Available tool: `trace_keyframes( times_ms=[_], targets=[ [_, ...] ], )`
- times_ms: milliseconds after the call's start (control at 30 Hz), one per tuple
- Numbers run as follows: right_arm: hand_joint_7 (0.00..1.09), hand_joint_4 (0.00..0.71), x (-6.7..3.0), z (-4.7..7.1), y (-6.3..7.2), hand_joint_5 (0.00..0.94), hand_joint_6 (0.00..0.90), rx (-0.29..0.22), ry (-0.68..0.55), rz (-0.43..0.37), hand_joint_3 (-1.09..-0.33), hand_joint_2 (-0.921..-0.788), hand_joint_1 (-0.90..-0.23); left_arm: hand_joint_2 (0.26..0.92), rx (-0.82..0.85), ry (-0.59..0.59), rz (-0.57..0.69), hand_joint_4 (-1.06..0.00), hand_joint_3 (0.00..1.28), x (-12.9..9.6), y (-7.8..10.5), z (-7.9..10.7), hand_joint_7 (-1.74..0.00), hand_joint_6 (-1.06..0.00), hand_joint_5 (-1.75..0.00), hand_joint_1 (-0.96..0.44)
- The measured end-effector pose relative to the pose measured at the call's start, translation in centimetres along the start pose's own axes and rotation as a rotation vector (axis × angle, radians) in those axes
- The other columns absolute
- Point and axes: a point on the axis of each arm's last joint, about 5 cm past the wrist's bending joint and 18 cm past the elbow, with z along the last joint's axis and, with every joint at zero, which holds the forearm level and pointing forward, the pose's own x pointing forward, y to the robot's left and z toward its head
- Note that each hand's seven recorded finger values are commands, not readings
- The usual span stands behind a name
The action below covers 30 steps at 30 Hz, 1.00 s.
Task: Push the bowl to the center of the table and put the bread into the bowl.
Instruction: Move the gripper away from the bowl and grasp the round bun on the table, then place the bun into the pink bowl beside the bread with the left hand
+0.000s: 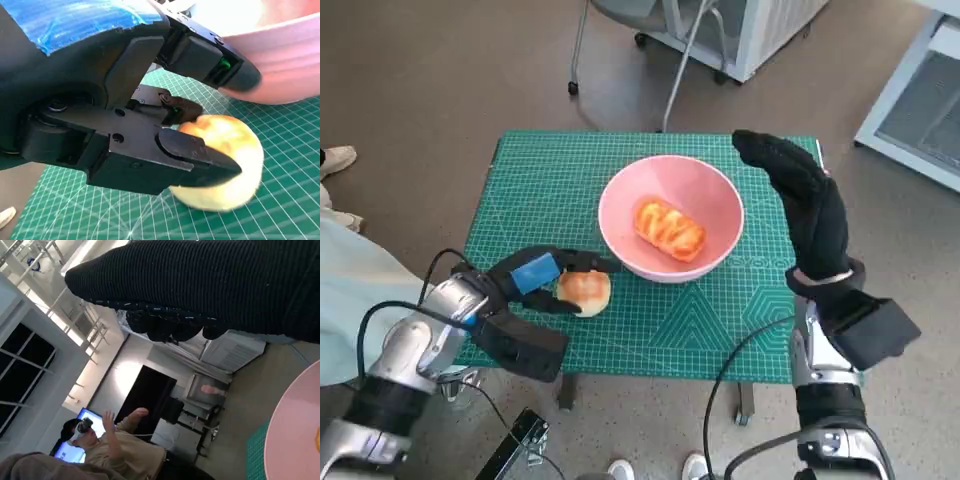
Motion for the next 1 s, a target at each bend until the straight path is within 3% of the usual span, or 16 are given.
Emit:
trace_keyframes(
  times_ms=[167,500,1000],
  targets=[
    [0.88,0.47,0.0,0.0,0.0,0.005,0.143,0.001,0.001,0.0,-0.59,-0.921,-0.457,0.92,0.034,-0.006,-0.011,-0.52,0.12,0.5,0.0,-0.3,-1.08,-0.69,-1.34,0.0],
    [0.88,0.47,-0.1,-0.1,0.1,0.005,0.145,0.003,0.009,-0.001,-0.589,-0.921,-0.456,0.92,0.067,0.008,-0.035,-0.59,0.06,0.7,0.1,-0.6,-1.04,-0.74,-1.28,0.0],
    [0.88,0.469,-0.27,-0.3,0.1,0.004,0.147,-0.003,0.018,0.002,-0.588,-0.921,-0.474,0.92,0.041,0.068,-0.074,-0.63,0.04,-0.4,0.7,-1.4,-1.06,-0.74,-1.22,0.0]
  ],
)
